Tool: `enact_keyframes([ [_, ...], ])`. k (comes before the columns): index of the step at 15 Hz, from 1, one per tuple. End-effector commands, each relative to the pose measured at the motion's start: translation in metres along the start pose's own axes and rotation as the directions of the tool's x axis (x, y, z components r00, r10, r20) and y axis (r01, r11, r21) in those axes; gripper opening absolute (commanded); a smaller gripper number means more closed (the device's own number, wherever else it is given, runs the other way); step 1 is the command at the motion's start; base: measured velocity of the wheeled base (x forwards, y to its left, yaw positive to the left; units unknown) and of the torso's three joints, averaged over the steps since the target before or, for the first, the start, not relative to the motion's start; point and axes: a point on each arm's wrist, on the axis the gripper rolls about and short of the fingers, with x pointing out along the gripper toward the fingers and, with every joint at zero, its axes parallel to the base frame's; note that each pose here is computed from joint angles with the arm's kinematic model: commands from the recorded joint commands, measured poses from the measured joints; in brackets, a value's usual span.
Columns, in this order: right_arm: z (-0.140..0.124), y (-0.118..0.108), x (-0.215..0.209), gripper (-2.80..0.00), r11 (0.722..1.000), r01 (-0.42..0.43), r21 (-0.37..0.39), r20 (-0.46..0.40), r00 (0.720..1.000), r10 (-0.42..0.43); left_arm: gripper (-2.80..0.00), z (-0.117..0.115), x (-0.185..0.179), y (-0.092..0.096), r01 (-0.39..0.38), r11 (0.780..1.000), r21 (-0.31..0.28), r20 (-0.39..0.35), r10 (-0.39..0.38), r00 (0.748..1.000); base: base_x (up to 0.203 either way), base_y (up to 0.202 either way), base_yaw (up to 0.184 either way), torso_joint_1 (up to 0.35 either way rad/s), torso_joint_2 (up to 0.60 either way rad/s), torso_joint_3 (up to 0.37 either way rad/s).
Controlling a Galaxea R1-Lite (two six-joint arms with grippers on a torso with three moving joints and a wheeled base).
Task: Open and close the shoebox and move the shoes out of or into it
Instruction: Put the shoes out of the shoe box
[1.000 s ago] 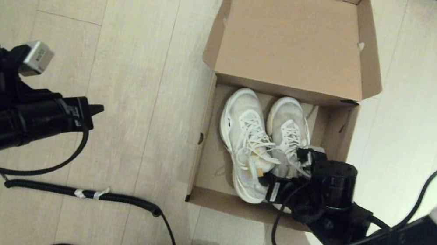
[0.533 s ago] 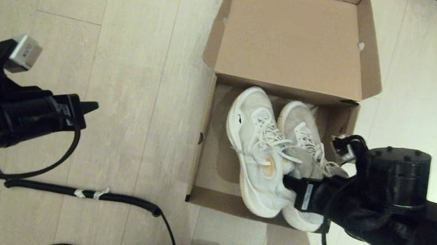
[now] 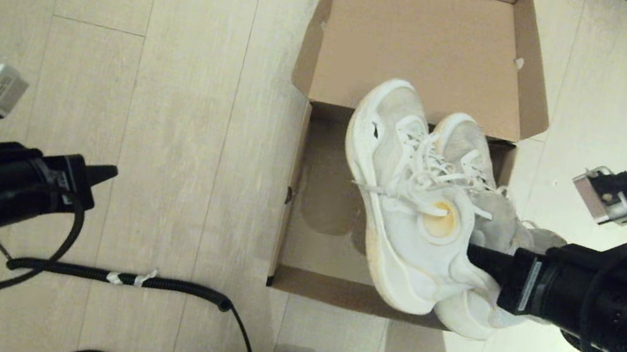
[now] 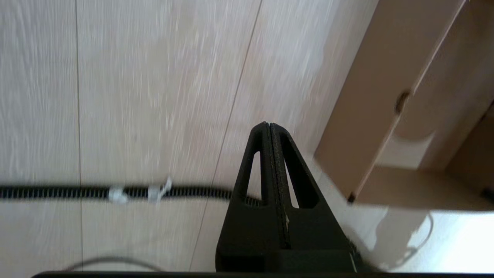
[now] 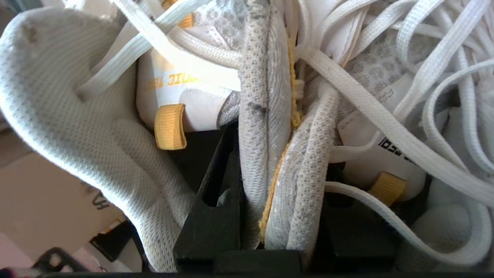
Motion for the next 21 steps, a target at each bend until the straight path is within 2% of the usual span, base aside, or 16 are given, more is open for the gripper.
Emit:
enact_keyframes([
  [1, 0.014, 0.007, -0.034, -2.8, 0.999, -0.033, -0.002, 0.074, 0.997, 0.033, -2.8, -0.012, -0.009, 0.003, -0.006, 1.0, -0.003, -0.021, 0.006, 1.0, 0.0, 0.0, 0.0, 0.0, 0.0, 0.0],
  [4, 0.025, 0.011, -0.081, -2.8, 0.998, -0.057, -0.013, 0.162, 0.985, 0.058, -2.8, -0.053, -0.011, 0.011, -0.034, 0.999, -0.013, -0.15, 0.032, 0.988, 0.0, 0.0, 0.0, 0.0, 0.0, 0.0],
  [5, 0.028, 0.01, -0.095, -2.8, 0.999, -0.049, -0.022, 0.206, 0.977, 0.052, -2.8, -0.057, -0.015, 0.012, -0.033, 0.999, -0.02, -0.142, 0.03, 0.989, 0.0, 0.0, 0.0, 0.0, 0.0, 0.0],
  [7, 0.033, -0.002, -0.108, -2.8, 0.993, 0.1, -0.055, 0.286, 0.955, -0.081, -2.8, -0.055, -0.023, 0.011, -0.025, 0.999, -0.021, -0.101, 0.023, 0.995, 0.0, 0.0, 0.0, 0.0, 0.0, 0.0],
  [9, 0.037, -0.014, -0.118, -2.8, 0.956, 0.277, -0.097, 0.353, 0.907, -0.227, -2.8, -0.056, -0.027, 0.012, -0.025, 0.999, -0.022, -0.093, 0.023, 0.995, 0.0, 0.0, 0.0, 0.0, 0.0, 0.0],
  [11, 0.042, -0.024, -0.126, -2.8, 0.911, 0.401, -0.094, 0.398, 0.854, -0.335, -2.8, -0.057, -0.027, 0.012, -0.021, 0.999, -0.023, -0.096, 0.019, 0.995, 0.0, 0.0, 0.0, 0.0, 0.0, 0.0],
  [14, 0.048, -0.051, -0.125, -2.8, 0.81, 0.586, -0.026, 0.401, 0.748, -0.529, -2.8, -0.053, -0.025, 0.01, 0.002, 1.0, -0.026, -0.092, -0.004, 0.996, 0.0, 0.0, 0.0, 0.0, 0.0, 0.0],
  [15, 0.05, -0.064, -0.115, -2.8, 0.787, 0.617, -0.01, 0.38, 0.731, -0.567, -2.8, -0.052, -0.024, 0.01, 0.019, 0.999, -0.029, -0.088, -0.022, 0.996, 0.0, 0.0, 0.0, 0.0, 0.0, 0.0],
  [18, 0.056, -0.095, -0.083, -2.8, 0.759, 0.651, 0.011, 0.374, 0.702, -0.606, -2.8, -0.047, -0.024, 0.008, 0.071, 0.997, -0.04, -0.078, -0.074, 0.994, 0.0, 0.0, 0.0, 0.0, 0.0, 0.0],
  [19, 0.059, -0.108, -0.072, -2.8, 0.741, 0.671, 0.022, 0.374, 0.682, -0.628, -2.8, -0.046, -0.024, 0.007, 0.078, 0.996, -0.04, -0.077, -0.081, 0.994, 0.0, 0.0, 0.0, 0.0, 0.0, 0.0],
  [21, 0.058, -0.128, -0.053, -2.8, 0.719, 0.695, 0.032, 0.345, 0.667, -0.66, -2.8, -0.044, -0.022, 0.007, 0.081, 0.996, -0.047, -0.071, -0.084, 0.994, 0.0, 0.0, 0.0, 0.0, 0.0, 0.0],
])
